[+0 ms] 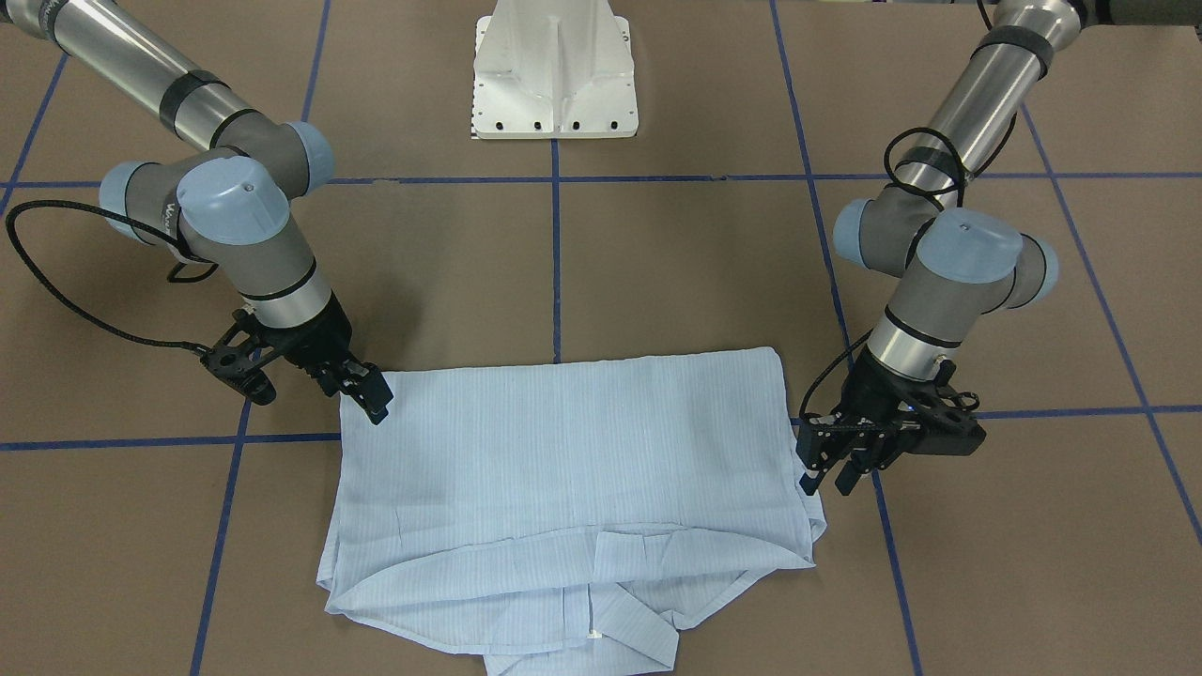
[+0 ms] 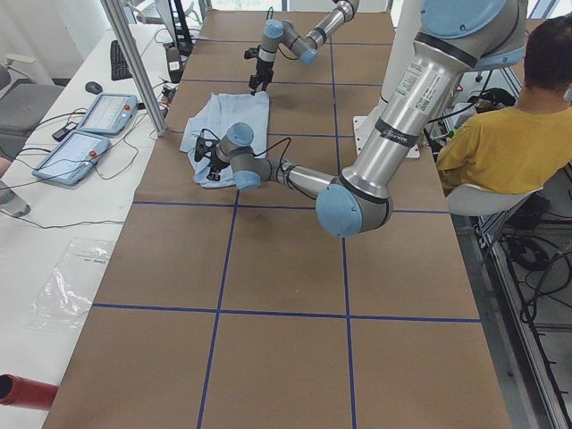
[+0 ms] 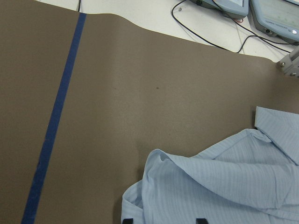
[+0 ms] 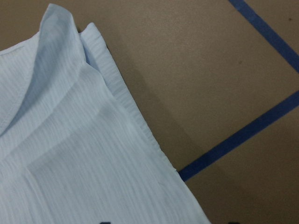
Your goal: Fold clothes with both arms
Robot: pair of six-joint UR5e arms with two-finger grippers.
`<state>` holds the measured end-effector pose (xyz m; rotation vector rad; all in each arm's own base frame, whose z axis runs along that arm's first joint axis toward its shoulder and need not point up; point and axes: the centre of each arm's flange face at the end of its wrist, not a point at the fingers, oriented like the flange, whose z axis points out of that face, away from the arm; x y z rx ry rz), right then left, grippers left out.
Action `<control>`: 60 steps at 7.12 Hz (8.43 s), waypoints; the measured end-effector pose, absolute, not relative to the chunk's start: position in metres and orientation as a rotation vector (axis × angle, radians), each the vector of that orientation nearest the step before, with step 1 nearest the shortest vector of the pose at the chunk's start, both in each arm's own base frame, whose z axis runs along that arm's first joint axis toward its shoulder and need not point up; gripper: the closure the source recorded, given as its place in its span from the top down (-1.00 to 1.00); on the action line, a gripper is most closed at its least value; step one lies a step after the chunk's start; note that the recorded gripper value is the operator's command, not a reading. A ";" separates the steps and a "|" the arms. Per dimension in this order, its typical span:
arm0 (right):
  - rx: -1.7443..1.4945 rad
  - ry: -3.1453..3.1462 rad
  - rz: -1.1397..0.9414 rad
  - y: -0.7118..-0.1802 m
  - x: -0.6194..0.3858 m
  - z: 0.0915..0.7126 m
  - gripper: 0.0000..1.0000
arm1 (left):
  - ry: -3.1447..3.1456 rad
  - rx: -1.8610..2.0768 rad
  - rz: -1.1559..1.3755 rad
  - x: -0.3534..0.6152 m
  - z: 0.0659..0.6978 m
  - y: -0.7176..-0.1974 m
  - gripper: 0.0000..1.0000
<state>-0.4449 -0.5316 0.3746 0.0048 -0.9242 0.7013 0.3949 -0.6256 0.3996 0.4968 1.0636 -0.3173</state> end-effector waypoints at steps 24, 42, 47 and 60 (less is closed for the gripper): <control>-0.588 -0.689 0.248 -0.155 -0.396 0.350 0.99 | 1.372 0.044 -0.267 0.442 0.341 -0.398 0.33; -0.533 -0.696 0.384 -0.195 -0.389 0.360 1.00 | 1.180 0.331 -0.039 0.470 0.389 -0.526 -1.00; -0.432 -0.789 0.454 -0.244 -0.411 0.333 1.00 | 1.124 0.411 -0.111 0.503 0.366 -0.646 0.40; 0.177 -0.560 -0.273 -0.244 -0.572 0.271 1.00 | 1.167 0.440 -0.110 0.465 0.378 -0.619 0.46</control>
